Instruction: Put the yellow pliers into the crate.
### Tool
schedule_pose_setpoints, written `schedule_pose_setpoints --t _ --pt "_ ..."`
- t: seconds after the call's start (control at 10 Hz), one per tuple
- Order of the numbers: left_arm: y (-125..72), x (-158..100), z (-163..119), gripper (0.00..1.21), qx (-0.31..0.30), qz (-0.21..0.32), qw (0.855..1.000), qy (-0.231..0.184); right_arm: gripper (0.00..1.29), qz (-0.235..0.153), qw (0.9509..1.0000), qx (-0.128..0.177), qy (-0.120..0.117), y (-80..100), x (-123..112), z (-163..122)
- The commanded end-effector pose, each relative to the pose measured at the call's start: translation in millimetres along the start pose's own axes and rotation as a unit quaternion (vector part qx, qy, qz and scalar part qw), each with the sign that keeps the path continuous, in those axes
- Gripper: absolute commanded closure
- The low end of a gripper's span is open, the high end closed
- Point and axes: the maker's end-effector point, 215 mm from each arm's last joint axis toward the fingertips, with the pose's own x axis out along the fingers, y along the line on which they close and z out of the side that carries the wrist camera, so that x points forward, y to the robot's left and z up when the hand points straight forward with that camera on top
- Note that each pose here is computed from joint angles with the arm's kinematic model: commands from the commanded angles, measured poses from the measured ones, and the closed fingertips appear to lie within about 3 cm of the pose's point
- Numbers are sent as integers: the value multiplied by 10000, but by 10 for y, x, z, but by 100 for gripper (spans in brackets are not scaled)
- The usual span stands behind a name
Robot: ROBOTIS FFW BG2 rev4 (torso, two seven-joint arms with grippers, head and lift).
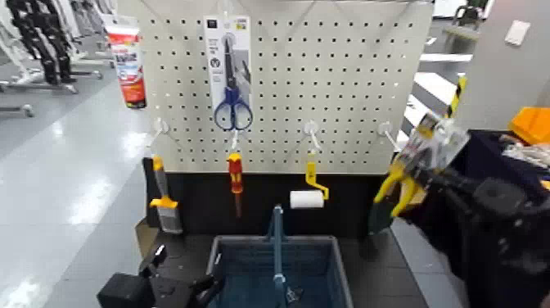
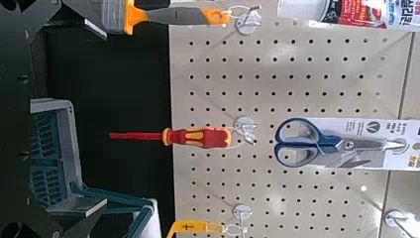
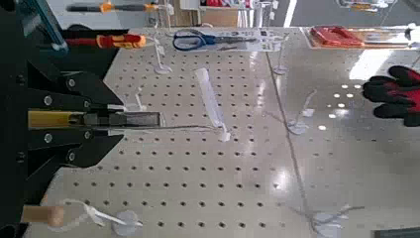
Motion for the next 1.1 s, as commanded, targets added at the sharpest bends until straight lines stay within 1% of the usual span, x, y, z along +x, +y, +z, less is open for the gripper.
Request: schedule_pose_setpoints --t 0.1,0.3,0.6,1.1 --pt "0 -1 -1 13 5 -4 10000 2 105 175 9980 550 272 261 106 -564" --pt "8 -6 -8 13 7 3 10000 9 105 248 9956 801 427 405 158 -882" --pt "6 -11 2 13 13 -7 10000 -5 105 429 9905 1149 627 686 288 -1341" --pt "-18 -6 11 13 12 -32 10000 -18 105 765 9835 1398 855 1037 493 -1718"
